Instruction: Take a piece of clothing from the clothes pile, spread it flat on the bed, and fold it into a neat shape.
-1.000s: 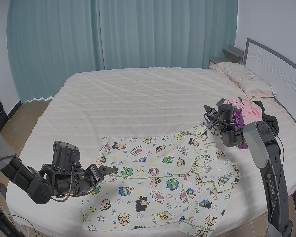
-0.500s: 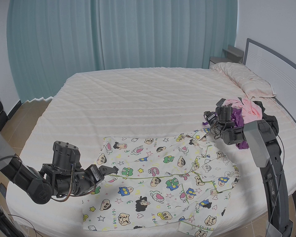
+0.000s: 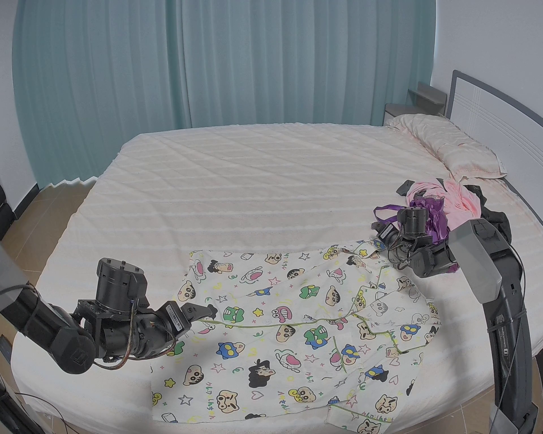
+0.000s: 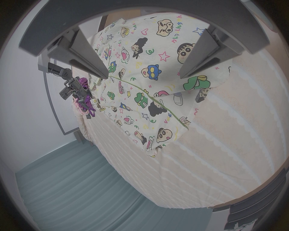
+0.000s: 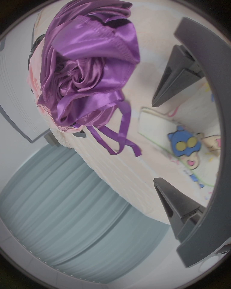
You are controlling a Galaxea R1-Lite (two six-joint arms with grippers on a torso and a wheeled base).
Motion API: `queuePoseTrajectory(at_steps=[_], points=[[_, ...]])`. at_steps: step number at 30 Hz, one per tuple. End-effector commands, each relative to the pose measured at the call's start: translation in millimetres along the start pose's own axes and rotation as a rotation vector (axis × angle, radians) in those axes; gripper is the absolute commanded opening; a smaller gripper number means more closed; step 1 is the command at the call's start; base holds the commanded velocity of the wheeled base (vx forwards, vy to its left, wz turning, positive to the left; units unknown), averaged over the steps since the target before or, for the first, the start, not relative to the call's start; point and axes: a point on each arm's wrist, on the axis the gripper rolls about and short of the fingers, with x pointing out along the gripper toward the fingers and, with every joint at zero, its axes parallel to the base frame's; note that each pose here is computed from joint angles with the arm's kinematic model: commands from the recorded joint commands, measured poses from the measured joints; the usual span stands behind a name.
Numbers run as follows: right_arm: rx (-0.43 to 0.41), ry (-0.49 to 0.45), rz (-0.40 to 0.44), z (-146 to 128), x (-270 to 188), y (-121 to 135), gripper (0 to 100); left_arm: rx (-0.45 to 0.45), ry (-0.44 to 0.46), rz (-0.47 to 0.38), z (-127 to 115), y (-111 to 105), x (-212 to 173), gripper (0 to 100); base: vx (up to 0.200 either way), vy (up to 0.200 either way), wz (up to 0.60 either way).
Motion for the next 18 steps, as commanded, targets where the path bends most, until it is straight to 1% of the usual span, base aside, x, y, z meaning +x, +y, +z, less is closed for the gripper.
queuePoseTrajectory(at_steps=[1, 2, 4, 6, 7, 10, 16, 18], points=[[-0.074, 0.061, 0.044, 2, -25, 3, 100, 0.0, -0.003, -0.005, 0, -1, -1, 100, 0.0, 0.0, 0.0], [-0.073, 0.059, 0.065, 3, -30, 5, 100, 0.0, -0.005, -0.005, 1, -1, -1, 100, 0.0, 0.0, 0.0], [-0.072, 0.057, 0.076, 5, -33, 6, 100, 0.0, -0.004, -0.004, 1, -1, -1, 100, 0.0, 0.0, 0.0], [-0.073, 0.059, 0.076, 4, -34, 6, 100, 0.0, -0.004, -0.004, 1, -1, -1, 100, 0.0, 0.0, 0.0], [-0.067, 0.05, 0.086, 9, -38, 10, 100, 0.0, -0.004, -0.004, 1, -1, -1, 100, 0.0, 0.0, 0.0], [-0.058, 0.05, 0.092, 12, -43, 13, 100, 0.001, -0.002, -0.006, 0, -1, -1, 100, 0.0, 0.0, 0.0], [-0.064, 0.062, 0.113, 7, -49, 24, 100, 0.001, -0.003, -0.007, 0, -1, -2, 100, 0.0, 0.0, 0.0], [-0.074, 0.086, 0.124, -3, -49, 29, 100, 0.001, -0.003, -0.007, 0, -1, -2, 100, 0.0, 0.0, 0.0]])
